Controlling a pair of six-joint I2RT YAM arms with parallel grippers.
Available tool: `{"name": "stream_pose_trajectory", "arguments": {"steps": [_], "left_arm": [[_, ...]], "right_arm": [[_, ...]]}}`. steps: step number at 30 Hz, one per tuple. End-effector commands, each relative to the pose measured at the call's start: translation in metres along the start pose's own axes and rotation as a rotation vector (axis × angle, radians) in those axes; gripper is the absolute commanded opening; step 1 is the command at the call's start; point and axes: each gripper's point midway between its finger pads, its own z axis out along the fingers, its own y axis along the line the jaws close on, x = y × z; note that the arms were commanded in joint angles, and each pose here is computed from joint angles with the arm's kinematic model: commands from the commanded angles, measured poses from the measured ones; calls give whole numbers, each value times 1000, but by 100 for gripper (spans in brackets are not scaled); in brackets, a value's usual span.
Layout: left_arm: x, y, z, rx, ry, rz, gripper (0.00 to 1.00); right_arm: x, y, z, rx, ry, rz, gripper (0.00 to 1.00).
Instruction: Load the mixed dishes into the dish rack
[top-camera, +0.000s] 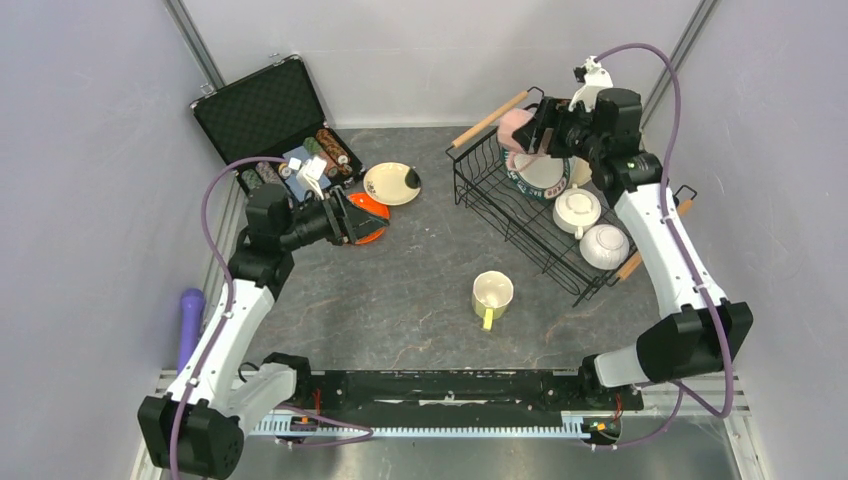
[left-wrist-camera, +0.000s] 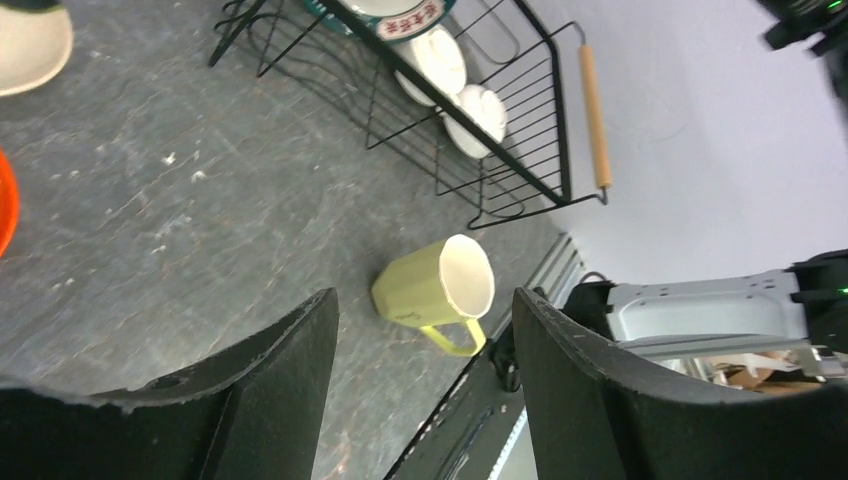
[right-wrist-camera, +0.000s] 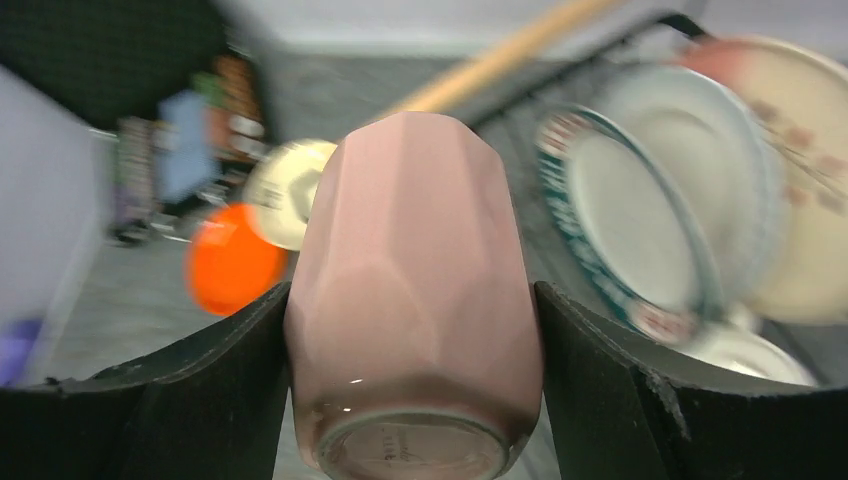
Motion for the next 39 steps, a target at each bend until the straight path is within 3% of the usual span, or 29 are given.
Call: {"name": "stream_pose_trajectory", "arguments": {"steps": [1, 5, 12, 24, 39], "left_arm": [[6, 13, -7, -83, 5, 110, 70], [13, 16, -3, -87, 13, 132, 70], [30, 5, 4, -58, 54, 168, 69], [45, -5, 3, -45, 86, 203, 70], [50, -4, 4, -52, 106, 200, 70]], "right_arm": [[40, -84, -43, 438, 310, -253, 0], [67, -113, -65, 565, 460, -322, 0], [123, -130, -87, 610, 626, -307, 0], [186, -150, -122, 688, 745, -284, 0], [233, -160, -119, 642, 843, -273, 3]]}}
